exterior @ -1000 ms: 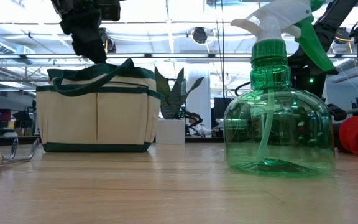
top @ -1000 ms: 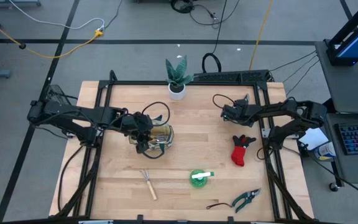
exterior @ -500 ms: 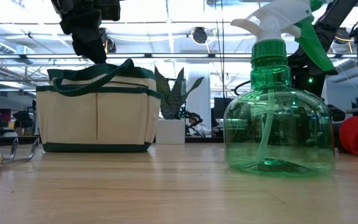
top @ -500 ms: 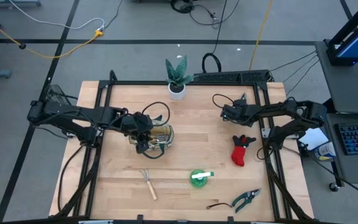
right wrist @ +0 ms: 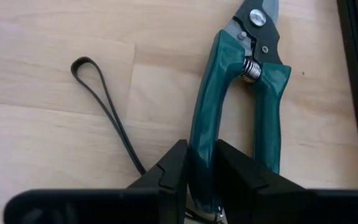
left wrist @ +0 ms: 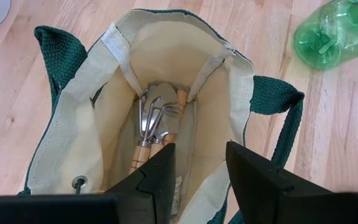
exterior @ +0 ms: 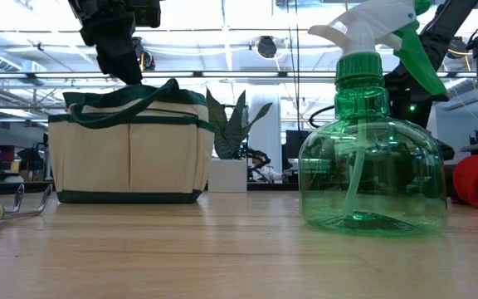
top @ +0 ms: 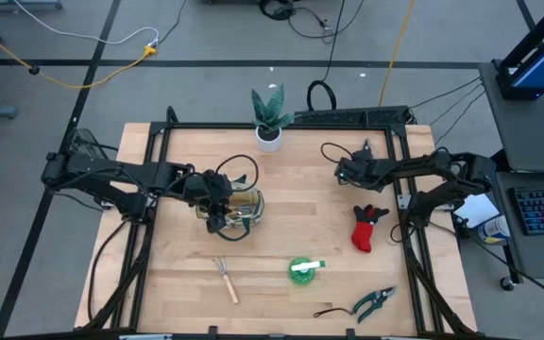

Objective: Pick & Place Garden tools in Gardening bag
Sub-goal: Put the top green shear scissors into the white gardening bag

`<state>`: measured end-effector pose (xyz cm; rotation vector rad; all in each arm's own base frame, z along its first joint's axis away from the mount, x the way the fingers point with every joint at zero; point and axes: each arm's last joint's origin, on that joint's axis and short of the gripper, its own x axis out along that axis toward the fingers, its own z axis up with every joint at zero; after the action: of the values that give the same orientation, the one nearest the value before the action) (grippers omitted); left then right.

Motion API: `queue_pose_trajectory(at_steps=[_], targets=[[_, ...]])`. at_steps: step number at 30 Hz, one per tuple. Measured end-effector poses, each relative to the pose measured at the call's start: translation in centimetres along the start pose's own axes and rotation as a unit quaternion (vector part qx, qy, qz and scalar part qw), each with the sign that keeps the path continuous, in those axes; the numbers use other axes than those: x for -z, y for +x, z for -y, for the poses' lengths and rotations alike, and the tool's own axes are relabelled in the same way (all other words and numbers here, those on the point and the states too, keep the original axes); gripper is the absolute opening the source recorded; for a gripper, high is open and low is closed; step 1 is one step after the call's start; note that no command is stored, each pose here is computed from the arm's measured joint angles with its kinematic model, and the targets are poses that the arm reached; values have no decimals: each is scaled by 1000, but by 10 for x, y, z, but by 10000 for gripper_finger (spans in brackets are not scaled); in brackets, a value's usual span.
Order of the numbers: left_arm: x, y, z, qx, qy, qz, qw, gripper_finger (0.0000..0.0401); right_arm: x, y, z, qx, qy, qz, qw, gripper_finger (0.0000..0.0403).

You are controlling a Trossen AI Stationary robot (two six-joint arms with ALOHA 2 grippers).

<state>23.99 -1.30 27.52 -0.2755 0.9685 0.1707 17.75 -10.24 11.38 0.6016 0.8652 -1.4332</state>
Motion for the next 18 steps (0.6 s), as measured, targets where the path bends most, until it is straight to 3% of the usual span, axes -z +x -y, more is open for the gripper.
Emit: queue_pose_trajectory(at_steps=[18], targets=[[0, 0, 0, 0, 0, 0, 1000, 147, 2, -8, -6, -36, -41, 1, 999, 57]])
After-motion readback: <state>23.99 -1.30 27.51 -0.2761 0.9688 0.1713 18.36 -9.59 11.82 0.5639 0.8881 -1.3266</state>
